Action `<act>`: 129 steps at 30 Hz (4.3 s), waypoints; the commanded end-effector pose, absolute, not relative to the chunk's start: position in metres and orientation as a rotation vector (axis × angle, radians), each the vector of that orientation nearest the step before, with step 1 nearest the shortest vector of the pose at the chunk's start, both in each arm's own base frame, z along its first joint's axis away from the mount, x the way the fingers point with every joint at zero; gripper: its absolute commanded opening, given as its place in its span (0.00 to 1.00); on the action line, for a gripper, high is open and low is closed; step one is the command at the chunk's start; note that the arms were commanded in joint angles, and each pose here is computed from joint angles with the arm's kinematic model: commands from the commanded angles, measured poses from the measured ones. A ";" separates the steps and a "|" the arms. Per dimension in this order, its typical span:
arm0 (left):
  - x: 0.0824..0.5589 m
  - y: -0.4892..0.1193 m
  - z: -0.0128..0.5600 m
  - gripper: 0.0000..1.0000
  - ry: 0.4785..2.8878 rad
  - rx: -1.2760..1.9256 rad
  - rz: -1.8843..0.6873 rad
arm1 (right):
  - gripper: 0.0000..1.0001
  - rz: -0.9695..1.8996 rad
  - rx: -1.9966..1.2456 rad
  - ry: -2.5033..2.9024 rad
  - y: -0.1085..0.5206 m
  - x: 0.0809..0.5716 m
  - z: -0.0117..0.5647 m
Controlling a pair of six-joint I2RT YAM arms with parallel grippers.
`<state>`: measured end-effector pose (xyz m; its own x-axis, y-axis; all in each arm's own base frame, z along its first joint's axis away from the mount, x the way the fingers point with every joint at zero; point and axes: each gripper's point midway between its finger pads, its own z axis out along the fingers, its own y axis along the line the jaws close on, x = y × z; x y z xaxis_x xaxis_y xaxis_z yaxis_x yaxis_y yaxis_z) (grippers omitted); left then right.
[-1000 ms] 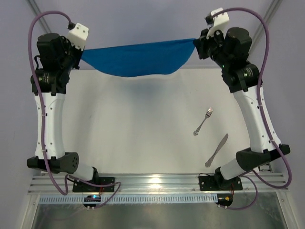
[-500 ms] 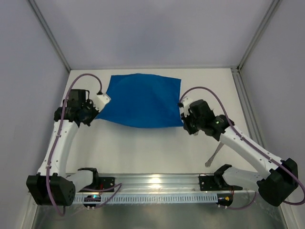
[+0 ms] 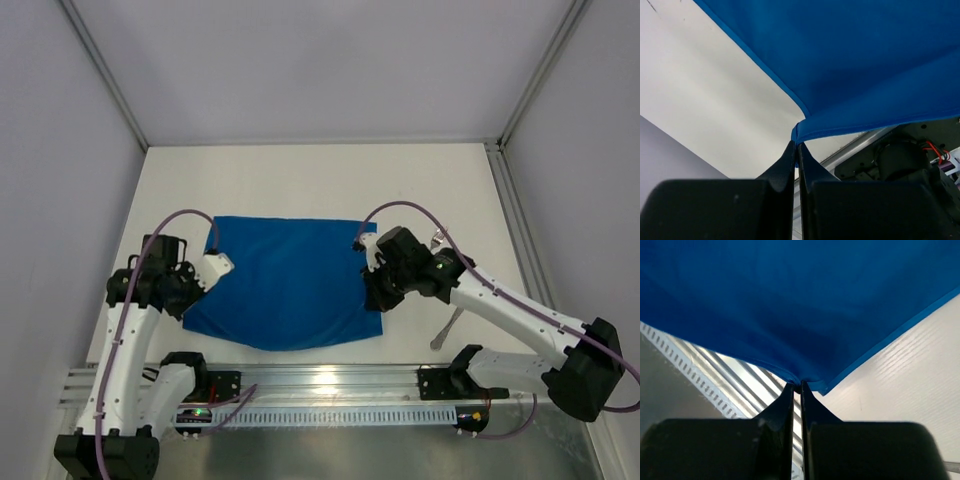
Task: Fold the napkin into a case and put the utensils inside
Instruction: Fold and flatten the napkin at the center of the board, then smooth out the rectangle-folded napkin at the center of the board.
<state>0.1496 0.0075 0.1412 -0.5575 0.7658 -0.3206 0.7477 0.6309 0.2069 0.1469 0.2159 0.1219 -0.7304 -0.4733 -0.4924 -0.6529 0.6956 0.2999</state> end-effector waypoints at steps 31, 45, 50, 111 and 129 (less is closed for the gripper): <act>0.435 0.012 0.083 0.00 2.461 0.706 0.188 | 0.04 0.378 -0.320 2.690 0.168 0.422 0.057; 0.441 0.019 0.074 0.00 2.473 0.705 0.236 | 0.21 0.333 -0.308 2.676 0.167 0.440 0.048; 0.445 0.019 0.071 0.10 2.473 0.697 0.235 | 0.45 0.307 -0.301 2.632 0.166 0.450 0.058; 0.475 0.024 0.078 0.00 2.471 0.400 -0.016 | 0.04 0.340 -0.219 2.531 0.159 0.465 0.070; 0.472 0.032 0.032 0.27 2.623 0.367 -0.192 | 0.04 0.360 -0.227 2.539 0.161 0.464 0.067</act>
